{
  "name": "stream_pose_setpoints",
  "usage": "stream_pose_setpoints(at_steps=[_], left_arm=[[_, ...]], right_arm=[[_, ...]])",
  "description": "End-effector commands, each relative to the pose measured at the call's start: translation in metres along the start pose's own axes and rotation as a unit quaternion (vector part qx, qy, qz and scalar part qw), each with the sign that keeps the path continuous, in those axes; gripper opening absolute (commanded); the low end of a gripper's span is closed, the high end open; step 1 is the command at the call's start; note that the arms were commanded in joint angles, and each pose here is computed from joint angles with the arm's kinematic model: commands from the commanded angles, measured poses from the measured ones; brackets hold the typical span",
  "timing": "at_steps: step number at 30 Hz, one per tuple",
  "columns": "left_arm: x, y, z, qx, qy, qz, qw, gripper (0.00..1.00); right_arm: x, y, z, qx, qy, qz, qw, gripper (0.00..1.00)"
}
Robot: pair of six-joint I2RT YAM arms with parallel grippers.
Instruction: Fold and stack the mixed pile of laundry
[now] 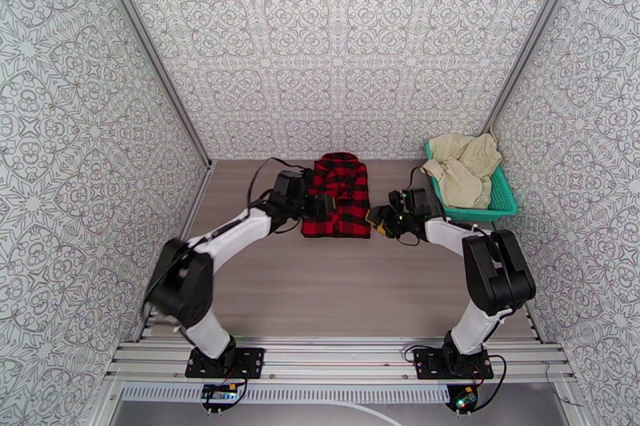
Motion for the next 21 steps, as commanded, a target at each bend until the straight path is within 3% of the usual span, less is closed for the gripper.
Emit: stream_pose_setpoints(at_steps=[1,9,21], left_arm=[[0.045,0.046,0.000,-0.059,0.026,-0.090,0.994,0.73],[0.081,0.078,0.009,-0.015,0.003,-0.175,0.984,0.74],[0.063,0.092,0.048,0.015,-0.009,-0.209,0.978,0.61]], right_arm=[[0.007,-0.004,0.007,-0.043,0.017,0.074,0.996,0.65],[-0.005,-0.021,0.028,-0.058,-0.001,0.142,0.988,0.59],[-0.003,-0.018,0.051,-0.053,0.005,0.145,0.988,0.47]])
Point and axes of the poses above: each hand's point on the last joint's axis, 136 mm out from that joint toward the fingers, its own z axis out along the fingers, its own y axis along the line the jaws close on, x = y × z, the point moved 5 cm from there along -z, back along the fingers, and after that the axes turned 7 degrees about z, right-handed, at the moved point
